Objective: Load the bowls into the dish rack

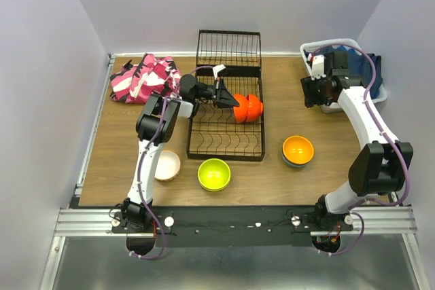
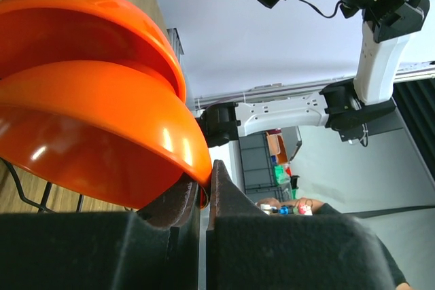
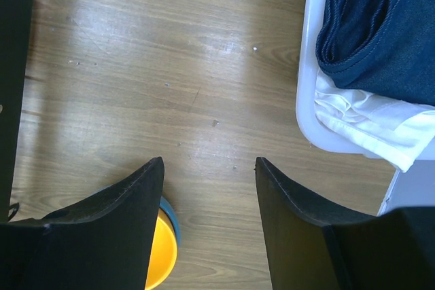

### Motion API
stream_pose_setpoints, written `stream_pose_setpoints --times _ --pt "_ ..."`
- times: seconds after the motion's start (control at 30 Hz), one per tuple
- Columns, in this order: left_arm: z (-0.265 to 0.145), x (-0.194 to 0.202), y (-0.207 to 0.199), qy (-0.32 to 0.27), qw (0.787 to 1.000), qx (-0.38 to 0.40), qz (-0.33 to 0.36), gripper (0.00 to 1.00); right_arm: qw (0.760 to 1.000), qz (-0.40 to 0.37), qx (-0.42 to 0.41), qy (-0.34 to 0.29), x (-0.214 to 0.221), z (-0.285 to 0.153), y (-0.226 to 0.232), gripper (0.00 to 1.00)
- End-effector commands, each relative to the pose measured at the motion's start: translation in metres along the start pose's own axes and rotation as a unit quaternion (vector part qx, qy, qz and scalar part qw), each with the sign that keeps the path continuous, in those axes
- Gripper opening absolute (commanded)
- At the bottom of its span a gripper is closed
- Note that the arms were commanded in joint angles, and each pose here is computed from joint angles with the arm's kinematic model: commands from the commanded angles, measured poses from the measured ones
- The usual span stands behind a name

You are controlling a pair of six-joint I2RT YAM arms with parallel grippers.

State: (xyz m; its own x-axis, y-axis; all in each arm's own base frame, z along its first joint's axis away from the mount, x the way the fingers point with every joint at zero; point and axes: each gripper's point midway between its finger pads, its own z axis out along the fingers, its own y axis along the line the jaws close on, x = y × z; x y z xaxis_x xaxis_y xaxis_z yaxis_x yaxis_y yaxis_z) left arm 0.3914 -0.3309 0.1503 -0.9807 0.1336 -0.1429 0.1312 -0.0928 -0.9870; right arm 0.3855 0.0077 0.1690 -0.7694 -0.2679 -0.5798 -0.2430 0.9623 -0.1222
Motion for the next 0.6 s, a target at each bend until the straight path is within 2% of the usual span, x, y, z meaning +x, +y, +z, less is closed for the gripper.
stream_pose_setpoints --times 0.0,0.13,0.3,0.33,0.37,0.4,0.43,0.5,0.53,0.57 --pt "0.004 0.040 0.022 0.036 0.990 0.022 0.133 0.00 1.000 -0.003 -0.001 0.000 -0.009 -0.003 0.000 0.64" --pt "0.004 0.044 0.036 0.028 0.993 0.021 0.116 0.00 1.000 -0.003 -0.005 0.000 -0.015 -0.001 0.001 0.64" --pt "0.011 0.036 0.031 0.008 0.994 0.018 0.111 0.00 1.000 -0.010 -0.008 -0.005 -0.022 -0.001 0.004 0.64" --pt "0.013 0.035 0.030 0.003 0.997 0.006 0.076 0.00 1.000 -0.010 -0.007 -0.005 -0.022 -0.002 0.004 0.64" --pt "0.016 0.032 0.031 -0.008 0.995 0.000 0.102 0.00 1.000 -0.011 -0.007 -0.006 -0.022 -0.001 0.005 0.64" --pt "0.017 0.031 0.033 -0.011 0.995 -0.008 0.096 0.00 1.000 -0.011 -0.008 -0.007 -0.022 -0.001 0.005 0.64" --pt "0.017 0.030 0.040 -0.019 0.998 -0.032 0.047 0.00 1.000 -0.012 -0.008 -0.007 -0.022 -0.001 0.005 0.64" --pt "0.017 0.023 0.051 -0.037 0.994 -0.062 0.078 0.00 1.000 -0.013 -0.009 -0.008 -0.022 -0.002 0.007 0.64" --pt "0.016 0.024 0.056 -0.038 0.994 -0.092 0.041 0.00 1.000 -0.013 -0.008 -0.007 -0.021 -0.001 0.007 0.64" --pt "0.017 0.023 0.060 -0.039 0.992 -0.109 0.049 0.00 1.000 -0.015 -0.008 -0.007 -0.021 -0.001 0.007 0.64"
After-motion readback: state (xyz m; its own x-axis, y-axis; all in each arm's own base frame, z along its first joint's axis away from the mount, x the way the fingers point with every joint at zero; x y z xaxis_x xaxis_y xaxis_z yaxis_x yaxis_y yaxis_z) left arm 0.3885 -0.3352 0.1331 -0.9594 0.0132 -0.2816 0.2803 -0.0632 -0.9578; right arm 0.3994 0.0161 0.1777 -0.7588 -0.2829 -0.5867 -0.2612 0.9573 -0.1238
